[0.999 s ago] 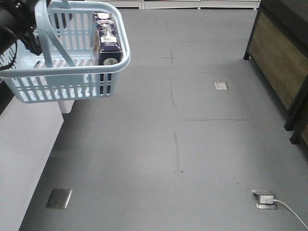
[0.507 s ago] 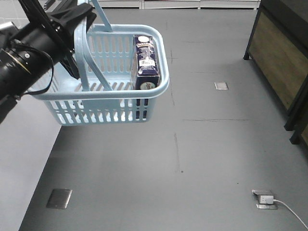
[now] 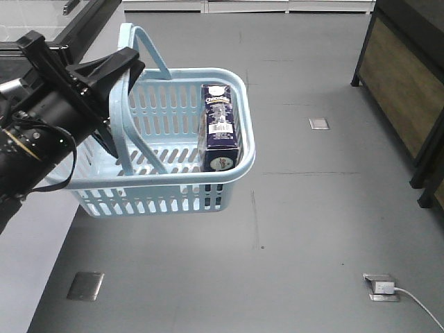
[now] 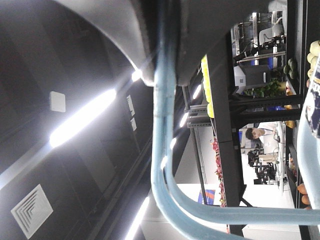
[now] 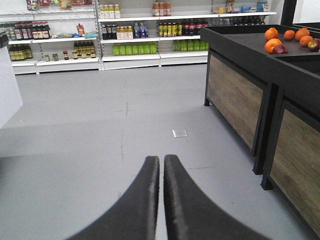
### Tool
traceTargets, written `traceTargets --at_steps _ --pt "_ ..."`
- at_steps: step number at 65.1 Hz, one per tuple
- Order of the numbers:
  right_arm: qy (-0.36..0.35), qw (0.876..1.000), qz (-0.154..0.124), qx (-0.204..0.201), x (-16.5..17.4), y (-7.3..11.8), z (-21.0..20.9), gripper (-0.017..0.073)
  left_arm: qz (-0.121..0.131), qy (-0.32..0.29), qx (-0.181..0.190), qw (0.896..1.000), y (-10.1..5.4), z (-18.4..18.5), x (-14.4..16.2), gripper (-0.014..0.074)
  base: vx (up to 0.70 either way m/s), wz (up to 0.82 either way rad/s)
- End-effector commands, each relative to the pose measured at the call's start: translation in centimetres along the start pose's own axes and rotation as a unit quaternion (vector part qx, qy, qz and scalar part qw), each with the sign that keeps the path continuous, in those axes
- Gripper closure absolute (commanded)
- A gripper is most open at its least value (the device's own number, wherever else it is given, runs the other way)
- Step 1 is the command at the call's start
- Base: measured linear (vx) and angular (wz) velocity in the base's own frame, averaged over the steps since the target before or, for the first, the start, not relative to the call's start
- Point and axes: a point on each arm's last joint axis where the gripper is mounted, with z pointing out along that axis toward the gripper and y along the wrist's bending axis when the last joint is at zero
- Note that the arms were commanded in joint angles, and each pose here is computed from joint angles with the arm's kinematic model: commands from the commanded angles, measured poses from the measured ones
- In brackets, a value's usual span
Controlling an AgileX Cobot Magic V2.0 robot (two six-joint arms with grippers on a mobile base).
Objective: Left arm holds basket, right arm returns cookies
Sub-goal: 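Lift the basket with the cookie box up with the left gripper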
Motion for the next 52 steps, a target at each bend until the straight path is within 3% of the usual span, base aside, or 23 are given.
traceTargets --at_steps 1,23,52 --pt "-0.033 0.999 -0.006 0.001 -0.1 0.0 0.0 0.0566 -0.003 0.021 0.097 0.995 -3.4 -1.2 1.3 0.0596 0.0 0.0" --pt "-0.033 0.999 -0.006 0.001 -0.1 0.0 0.0 0.0566 -0.039 0.064 0.071 0.995 -1.7 -2.9 4.7 0.0596 0.0 0.0" --pt "-0.033 0.999 -0.006 0.001 -0.1 0.0 0.0 0.0566 -0.028 0.036 0.097 0.994 -1.7 -2.6 6.8 0.0596 0.0 0.0"
